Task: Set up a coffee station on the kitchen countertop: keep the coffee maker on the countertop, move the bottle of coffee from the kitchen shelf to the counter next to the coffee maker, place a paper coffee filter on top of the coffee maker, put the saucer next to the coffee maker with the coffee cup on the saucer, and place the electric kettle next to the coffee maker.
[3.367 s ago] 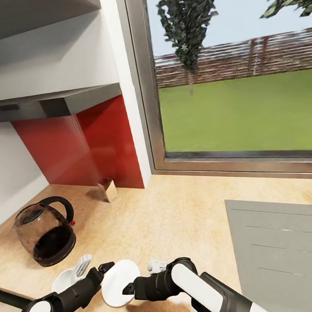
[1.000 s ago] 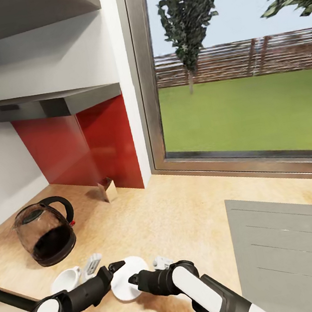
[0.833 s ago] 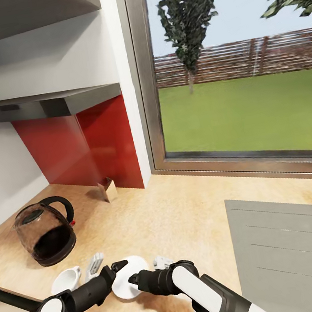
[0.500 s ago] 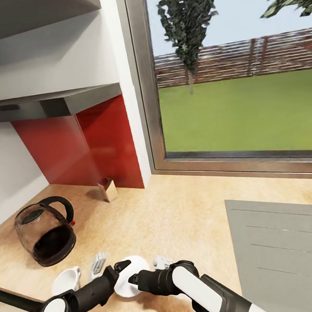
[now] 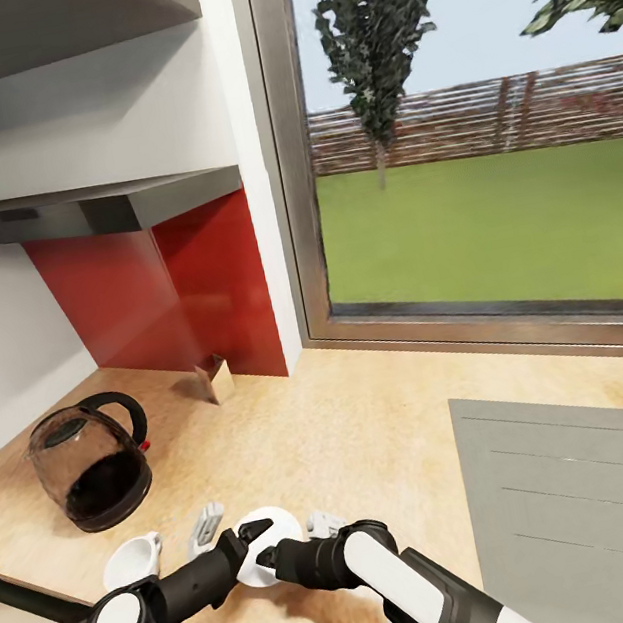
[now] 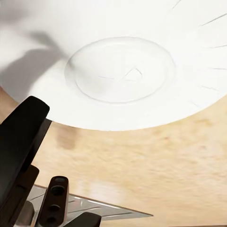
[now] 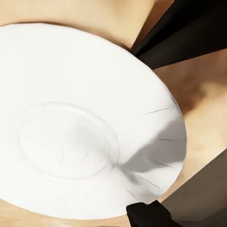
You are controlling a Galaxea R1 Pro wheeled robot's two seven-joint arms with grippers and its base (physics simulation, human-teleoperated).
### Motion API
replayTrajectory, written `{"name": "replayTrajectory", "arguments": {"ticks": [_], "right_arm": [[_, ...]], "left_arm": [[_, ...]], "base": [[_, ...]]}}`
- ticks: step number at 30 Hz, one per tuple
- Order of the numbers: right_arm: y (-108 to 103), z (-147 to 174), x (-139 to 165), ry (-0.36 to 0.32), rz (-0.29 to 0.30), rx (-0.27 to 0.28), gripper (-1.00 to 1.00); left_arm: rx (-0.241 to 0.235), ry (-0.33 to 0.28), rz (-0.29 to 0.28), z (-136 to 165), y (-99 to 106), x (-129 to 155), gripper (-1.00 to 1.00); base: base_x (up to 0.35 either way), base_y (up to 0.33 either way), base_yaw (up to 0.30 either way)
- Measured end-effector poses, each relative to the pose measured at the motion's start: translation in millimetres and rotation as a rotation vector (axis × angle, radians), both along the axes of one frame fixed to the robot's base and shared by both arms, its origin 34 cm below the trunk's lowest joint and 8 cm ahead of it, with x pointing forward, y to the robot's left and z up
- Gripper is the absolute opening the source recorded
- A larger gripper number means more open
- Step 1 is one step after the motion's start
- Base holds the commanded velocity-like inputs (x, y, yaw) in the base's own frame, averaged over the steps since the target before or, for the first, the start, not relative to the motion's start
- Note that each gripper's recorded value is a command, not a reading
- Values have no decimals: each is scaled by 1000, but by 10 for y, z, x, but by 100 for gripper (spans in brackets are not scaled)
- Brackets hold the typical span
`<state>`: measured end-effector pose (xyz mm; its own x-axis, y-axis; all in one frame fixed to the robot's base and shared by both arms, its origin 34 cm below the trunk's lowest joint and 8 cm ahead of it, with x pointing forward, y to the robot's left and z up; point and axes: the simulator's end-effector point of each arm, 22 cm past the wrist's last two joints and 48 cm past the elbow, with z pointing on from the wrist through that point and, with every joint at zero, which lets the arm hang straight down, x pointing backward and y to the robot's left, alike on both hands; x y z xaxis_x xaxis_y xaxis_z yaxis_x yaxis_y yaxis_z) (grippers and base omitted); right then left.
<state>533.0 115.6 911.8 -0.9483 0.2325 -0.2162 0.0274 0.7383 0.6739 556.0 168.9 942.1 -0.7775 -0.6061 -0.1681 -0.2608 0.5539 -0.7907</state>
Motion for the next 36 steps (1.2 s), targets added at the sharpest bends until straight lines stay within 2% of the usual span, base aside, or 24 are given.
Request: {"name": "replayTrajectory", "arguments": {"ticks": [7,8,11,14,36], "right_arm": [[-1,1,1,0,0,0,100],[-1,1,1,0,0,0,100],[0,2,3,0,0,1,100],[-8,4,16,-5,-2,-3,100],[-9,5,20,-7,-2,-3,100]], "left_arm": [[2,1,0,-2,11,0,100],[2,0,-1,0,8,-1,-100],[5,-2,-3,4,3,0,-100],[34,5,-10,-40,30,-16,-100],[31,0,-7,-20,47,5,-100]], "base": [[0,0,0],[0,0,0],[0,0,0],[0,0,0],[0,0,0]]}}
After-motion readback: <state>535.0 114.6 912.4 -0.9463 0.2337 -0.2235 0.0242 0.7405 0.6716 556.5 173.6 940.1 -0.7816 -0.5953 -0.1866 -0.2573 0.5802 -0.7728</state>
